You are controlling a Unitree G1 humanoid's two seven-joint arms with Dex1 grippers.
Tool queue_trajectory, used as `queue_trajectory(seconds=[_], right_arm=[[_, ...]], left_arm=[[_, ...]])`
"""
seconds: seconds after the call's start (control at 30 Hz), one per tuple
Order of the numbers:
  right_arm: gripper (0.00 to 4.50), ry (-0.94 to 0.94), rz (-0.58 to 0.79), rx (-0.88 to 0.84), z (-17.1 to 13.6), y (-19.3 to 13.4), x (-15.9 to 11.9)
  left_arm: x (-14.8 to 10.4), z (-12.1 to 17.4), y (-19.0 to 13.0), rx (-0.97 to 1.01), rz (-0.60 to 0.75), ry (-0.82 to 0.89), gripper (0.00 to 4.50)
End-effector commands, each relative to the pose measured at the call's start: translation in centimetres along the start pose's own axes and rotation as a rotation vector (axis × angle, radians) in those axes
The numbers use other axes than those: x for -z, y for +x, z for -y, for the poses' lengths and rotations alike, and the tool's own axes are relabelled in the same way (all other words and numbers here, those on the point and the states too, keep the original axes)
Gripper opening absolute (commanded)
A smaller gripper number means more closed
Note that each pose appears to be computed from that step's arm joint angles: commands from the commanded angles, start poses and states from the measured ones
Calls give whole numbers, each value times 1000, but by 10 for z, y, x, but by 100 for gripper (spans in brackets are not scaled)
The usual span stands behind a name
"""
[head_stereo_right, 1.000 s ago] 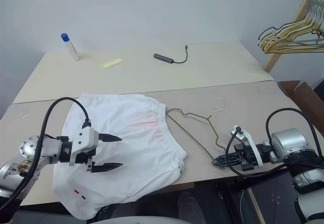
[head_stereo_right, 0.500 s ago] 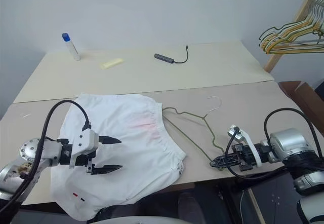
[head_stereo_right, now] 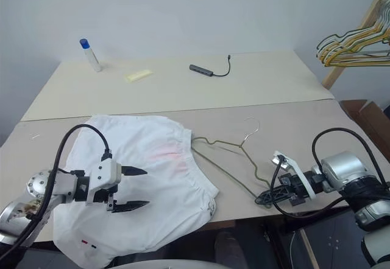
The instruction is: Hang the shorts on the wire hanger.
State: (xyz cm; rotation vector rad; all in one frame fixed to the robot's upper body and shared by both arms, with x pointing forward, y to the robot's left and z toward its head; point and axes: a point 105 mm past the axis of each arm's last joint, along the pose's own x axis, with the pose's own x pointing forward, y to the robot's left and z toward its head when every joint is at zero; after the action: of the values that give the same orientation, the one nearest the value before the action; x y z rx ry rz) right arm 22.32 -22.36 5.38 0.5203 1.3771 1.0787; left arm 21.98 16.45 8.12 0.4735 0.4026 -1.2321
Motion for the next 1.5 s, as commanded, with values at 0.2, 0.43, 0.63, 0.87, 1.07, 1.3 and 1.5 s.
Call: queue_trajectory(seconds=[0.2, 0.43, 0.63, 0.87, 1.07, 1.3, 1.5], right_arm=[[0, -78, 6, -92, -24, -12, -4], [0, -74, -44, -96, -21, -1, -1], [0, -68, 30, -82, -17, -12, -12], [0, -34, 64, -61, -12, -17, -15], [0, -46, 60, -69, -12, -14, -16], [0, -58, 40, -104, -18, -7, -16], [0, -67, 11, -142, -25, -4, -11]], left_arm=[[-7, 0, 2, 4, 7, 58, 445], [-7, -2, 3, 12, 4, 67, 445], [-7, -1, 3, 12, 4, 67, 445], [-7, -1, 4, 10, 7, 69, 445], [-12, -3, 4, 2, 26, 69, 445], [-7, -1, 4, 5, 4, 70, 445], [-6, 0, 4, 4, 4, 67, 445]])
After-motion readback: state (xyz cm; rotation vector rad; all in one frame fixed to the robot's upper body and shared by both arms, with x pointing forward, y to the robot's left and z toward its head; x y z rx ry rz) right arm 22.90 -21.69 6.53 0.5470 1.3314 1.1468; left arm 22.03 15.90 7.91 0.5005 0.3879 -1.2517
